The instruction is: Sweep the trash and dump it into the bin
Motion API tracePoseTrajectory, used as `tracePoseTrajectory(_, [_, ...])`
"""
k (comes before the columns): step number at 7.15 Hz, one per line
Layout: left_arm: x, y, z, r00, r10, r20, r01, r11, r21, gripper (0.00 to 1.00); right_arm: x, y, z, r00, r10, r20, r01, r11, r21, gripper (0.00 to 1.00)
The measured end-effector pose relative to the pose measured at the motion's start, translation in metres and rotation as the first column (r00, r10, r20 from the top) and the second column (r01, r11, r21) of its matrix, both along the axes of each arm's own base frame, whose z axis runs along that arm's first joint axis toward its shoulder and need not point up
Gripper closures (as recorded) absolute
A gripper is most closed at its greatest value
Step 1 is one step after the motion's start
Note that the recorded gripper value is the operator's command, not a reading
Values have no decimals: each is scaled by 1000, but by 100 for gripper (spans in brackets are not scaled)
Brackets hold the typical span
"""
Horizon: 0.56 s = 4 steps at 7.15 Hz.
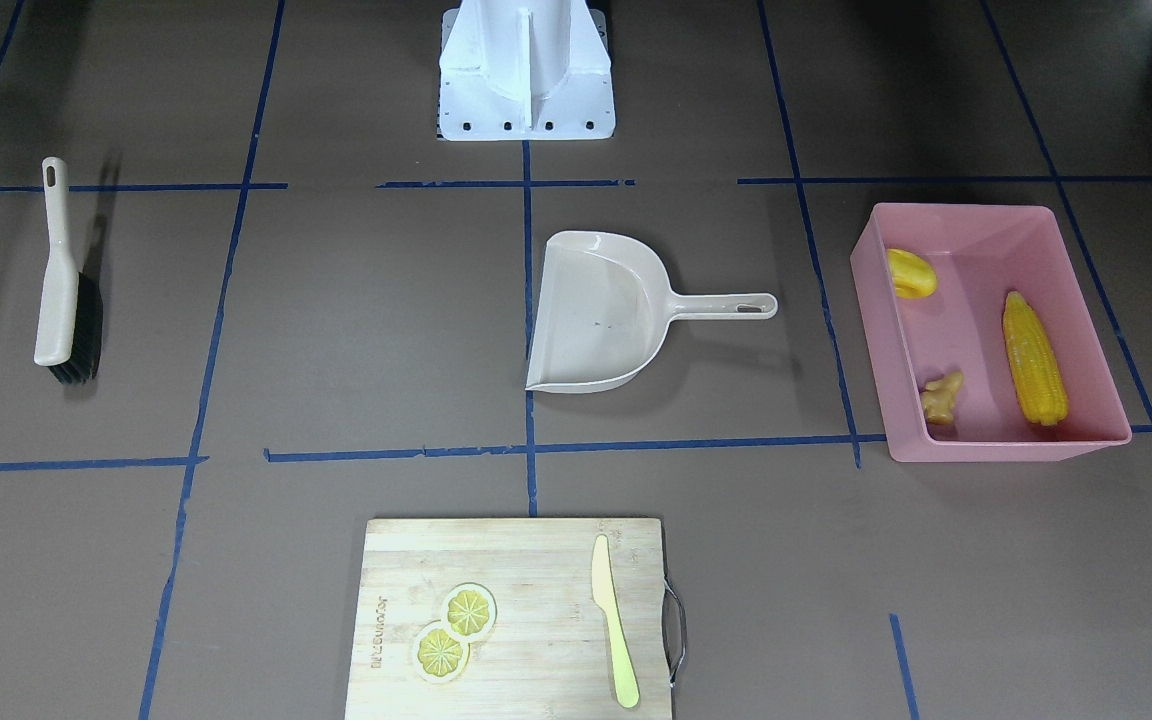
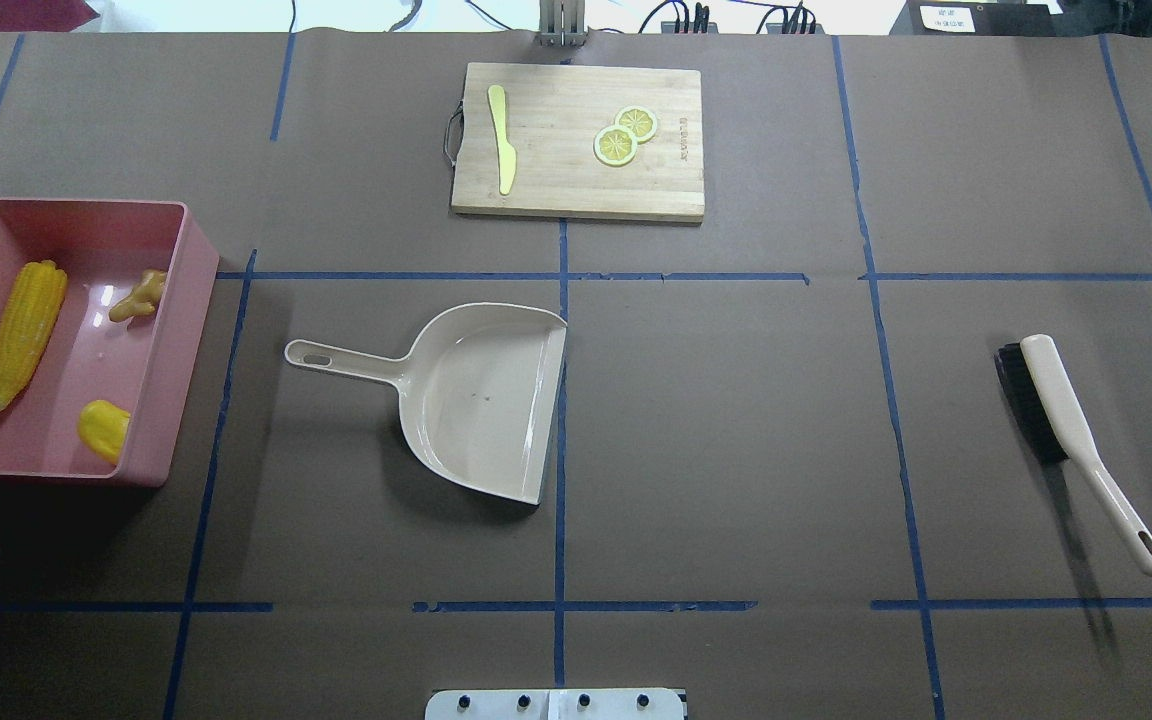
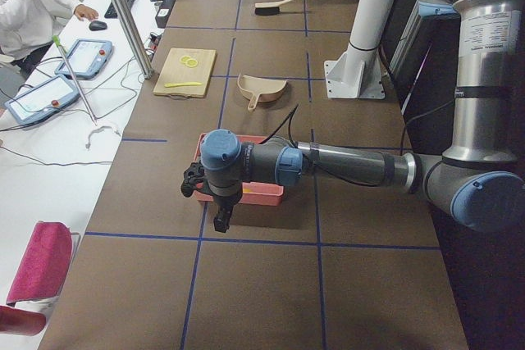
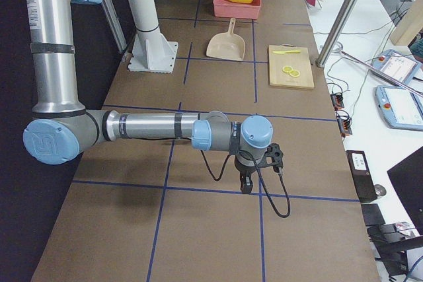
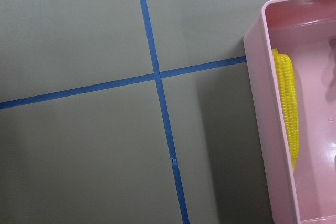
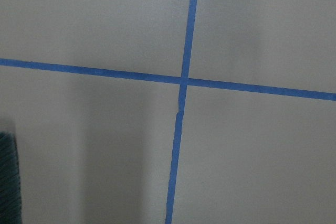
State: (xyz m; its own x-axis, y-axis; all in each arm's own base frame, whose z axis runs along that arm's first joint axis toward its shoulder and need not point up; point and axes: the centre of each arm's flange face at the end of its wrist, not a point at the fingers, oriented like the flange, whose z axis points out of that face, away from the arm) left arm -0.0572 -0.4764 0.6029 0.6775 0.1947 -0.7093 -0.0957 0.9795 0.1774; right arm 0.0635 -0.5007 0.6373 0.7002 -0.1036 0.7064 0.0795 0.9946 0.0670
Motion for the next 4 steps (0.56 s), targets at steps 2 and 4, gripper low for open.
tracePoseTrajectory(2, [0,0,-1,1000,1,-1,-1,1000,6,0,0,0,3,1000,-1,0,1,1000,-6,0])
tracePoseTrajectory(4, [0,0,-6,1000,2,-2,-2,1000,15,0,0,0,5,1000,-1,0,1,1000,-10,0])
